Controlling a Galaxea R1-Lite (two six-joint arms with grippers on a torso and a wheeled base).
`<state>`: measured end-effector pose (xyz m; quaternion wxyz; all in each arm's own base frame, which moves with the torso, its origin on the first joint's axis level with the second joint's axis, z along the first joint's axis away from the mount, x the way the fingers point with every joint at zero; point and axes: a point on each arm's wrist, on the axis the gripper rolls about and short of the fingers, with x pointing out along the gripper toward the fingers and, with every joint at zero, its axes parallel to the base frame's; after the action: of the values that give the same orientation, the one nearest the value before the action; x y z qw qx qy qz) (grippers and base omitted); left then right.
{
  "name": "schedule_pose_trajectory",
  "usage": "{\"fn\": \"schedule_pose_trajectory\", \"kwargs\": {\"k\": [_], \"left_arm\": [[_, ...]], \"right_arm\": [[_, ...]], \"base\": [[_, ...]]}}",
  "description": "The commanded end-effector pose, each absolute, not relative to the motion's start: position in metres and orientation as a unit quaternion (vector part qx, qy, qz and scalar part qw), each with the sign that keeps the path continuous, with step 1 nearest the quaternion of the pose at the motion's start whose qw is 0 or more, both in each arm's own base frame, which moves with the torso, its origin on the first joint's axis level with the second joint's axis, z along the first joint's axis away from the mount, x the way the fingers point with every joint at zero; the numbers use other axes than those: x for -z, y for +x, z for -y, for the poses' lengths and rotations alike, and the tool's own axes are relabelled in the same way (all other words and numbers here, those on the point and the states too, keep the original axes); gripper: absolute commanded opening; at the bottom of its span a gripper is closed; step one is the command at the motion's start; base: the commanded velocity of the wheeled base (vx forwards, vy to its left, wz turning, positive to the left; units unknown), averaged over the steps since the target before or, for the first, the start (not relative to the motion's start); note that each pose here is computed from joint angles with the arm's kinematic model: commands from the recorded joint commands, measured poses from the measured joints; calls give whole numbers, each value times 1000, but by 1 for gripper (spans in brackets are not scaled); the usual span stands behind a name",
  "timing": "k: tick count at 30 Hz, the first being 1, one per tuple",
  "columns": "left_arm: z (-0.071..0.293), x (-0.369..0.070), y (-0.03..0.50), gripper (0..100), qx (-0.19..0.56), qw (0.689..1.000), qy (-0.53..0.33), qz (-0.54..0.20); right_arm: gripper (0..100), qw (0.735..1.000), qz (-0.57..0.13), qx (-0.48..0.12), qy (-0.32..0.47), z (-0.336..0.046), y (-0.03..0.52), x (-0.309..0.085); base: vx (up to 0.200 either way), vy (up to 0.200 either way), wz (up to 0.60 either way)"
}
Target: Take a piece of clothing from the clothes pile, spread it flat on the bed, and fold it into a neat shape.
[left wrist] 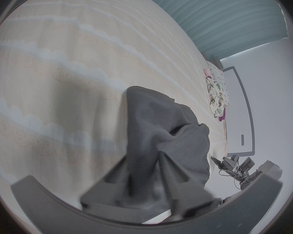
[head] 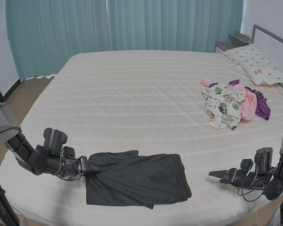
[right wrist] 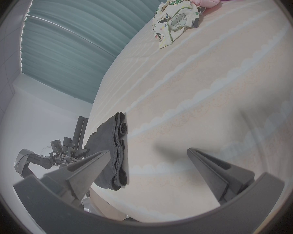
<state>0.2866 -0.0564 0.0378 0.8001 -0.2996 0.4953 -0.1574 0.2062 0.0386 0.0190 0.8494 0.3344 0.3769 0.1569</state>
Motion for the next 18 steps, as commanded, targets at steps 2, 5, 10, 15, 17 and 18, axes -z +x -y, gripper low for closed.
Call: {"fn": "schedule_pose_trajectory", "kwargs": {"k": [2, 5, 10, 15, 17, 18], "left_arm": [[56, -39, 284, 100, 163, 798, -302, -495], [49, -48, 284, 100, 163, 803, -313, -481], [30, -54, 289, 100, 164, 801, -339, -465], [26, -53, 291, 100, 165, 799, -345, -464], [26, -53, 291, 100, 165, 799, -345, -464], [26, -53, 291, 100, 165, 799, -345, -464]], "right_arm": [[100, 846, -382, -178, 326, -49, 208, -18], [100, 844, -382, -203, 316, -62, 211, -17], [100, 828, -386, -231, 335, -89, 220, -9], [100, 833, -390, -240, 309, -117, 222, 6], [100, 831, -394, -247, 304, -123, 222, 9], [100, 831, -394, -250, 304, -124, 222, 9]], "base": [[0, 0, 0], [0, 0, 0], [0, 0, 0], [0, 0, 0], [0, 0, 0], [0, 0, 0]]}}
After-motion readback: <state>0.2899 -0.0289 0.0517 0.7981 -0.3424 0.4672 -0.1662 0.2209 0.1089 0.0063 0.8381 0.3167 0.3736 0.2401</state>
